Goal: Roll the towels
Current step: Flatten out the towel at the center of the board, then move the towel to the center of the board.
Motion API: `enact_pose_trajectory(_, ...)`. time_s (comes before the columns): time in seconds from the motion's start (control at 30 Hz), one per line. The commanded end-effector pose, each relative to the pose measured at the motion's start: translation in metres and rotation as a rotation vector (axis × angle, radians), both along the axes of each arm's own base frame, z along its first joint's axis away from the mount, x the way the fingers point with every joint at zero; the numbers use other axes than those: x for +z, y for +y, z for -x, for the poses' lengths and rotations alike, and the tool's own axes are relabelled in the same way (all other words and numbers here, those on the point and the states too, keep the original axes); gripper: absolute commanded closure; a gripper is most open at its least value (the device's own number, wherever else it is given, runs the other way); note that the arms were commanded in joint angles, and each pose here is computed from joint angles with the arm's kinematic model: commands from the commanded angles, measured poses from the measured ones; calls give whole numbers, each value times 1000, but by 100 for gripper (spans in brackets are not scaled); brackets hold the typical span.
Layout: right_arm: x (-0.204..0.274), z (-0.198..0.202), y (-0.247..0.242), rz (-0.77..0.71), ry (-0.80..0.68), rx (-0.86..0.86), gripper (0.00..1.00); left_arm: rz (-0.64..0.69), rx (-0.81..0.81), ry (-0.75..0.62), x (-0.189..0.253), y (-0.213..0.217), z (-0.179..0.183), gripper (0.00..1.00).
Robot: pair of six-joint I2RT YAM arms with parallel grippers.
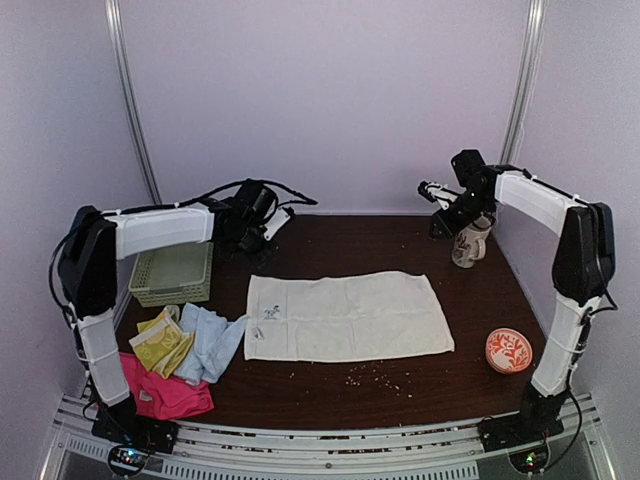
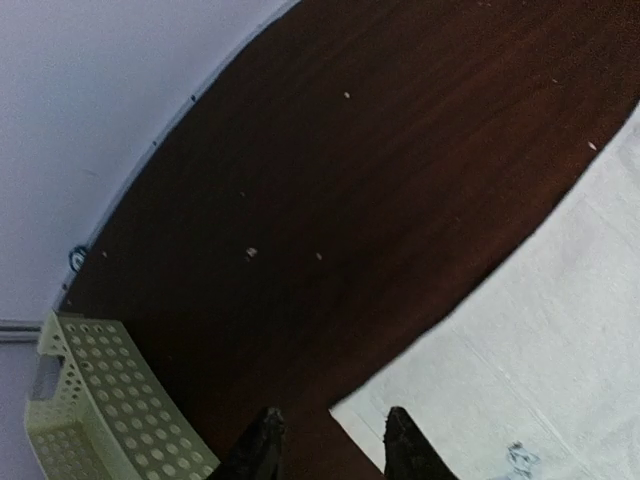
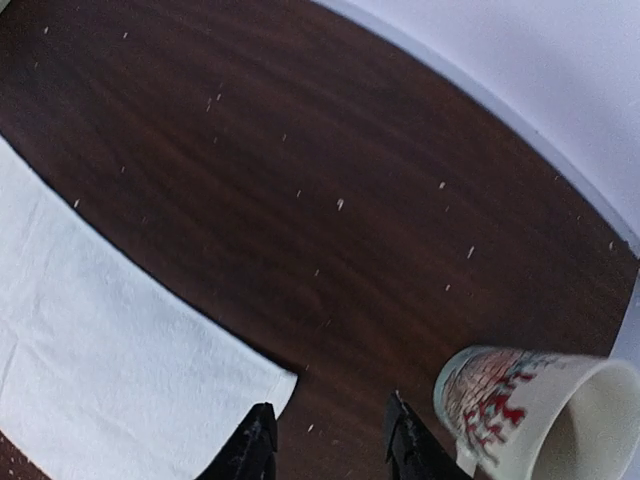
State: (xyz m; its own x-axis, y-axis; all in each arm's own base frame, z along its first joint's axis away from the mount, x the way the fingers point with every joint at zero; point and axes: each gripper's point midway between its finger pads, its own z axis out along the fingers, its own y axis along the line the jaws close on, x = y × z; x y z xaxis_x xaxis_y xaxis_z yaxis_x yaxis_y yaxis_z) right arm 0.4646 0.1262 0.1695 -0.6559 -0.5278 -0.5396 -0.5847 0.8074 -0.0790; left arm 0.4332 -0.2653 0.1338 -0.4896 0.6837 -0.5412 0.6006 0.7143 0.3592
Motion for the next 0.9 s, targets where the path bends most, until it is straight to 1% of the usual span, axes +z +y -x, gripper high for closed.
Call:
enact_pose_trajectory(0.0,40,-32,-3,-17,-66,-97,62,-8,61,-115,56,-5,-29,44)
enact_pose_trajectory(0.03,40,-27,-1,-23,-61,-77,61,3,63,-112,58,-3,-25,42)
enact_pose_trajectory(0.1,32,-12,-1,-21,-45,-54,61,25,56,-78,53,2,-10,42)
enact_pose_trajectory(0.17,21,11,-2,-16,-16,-16,60,65,52,-11,39,6,12,44)
enact_pose_trajectory(0.2,16,23,-1,-15,0,11,61,94,45,15,38,8,25,46)
enact_pose_trajectory(0.27,10,48,-2,-2,25,46,61,145,13,103,21,8,52,50)
enact_pose_trajectory(0.33,-9,79,2,16,85,111,61,193,-24,191,7,7,79,56)
enact_pose_trajectory(0.37,-11,88,4,32,93,138,62,211,-41,225,3,7,91,61)
enact_pose_trajectory(0.47,-40,129,8,76,186,227,64,218,-87,342,-17,9,122,83)
enact_pose_trajectory(0.57,-65,150,4,135,249,259,70,211,-113,431,-35,10,141,100)
enact_pose_trajectory(0.73,-101,167,-7,224,349,277,81,204,-137,535,-62,9,160,100)
enact_pose_trajectory(0.87,-114,178,-4,217,397,306,84,195,-125,606,-82,13,172,100)
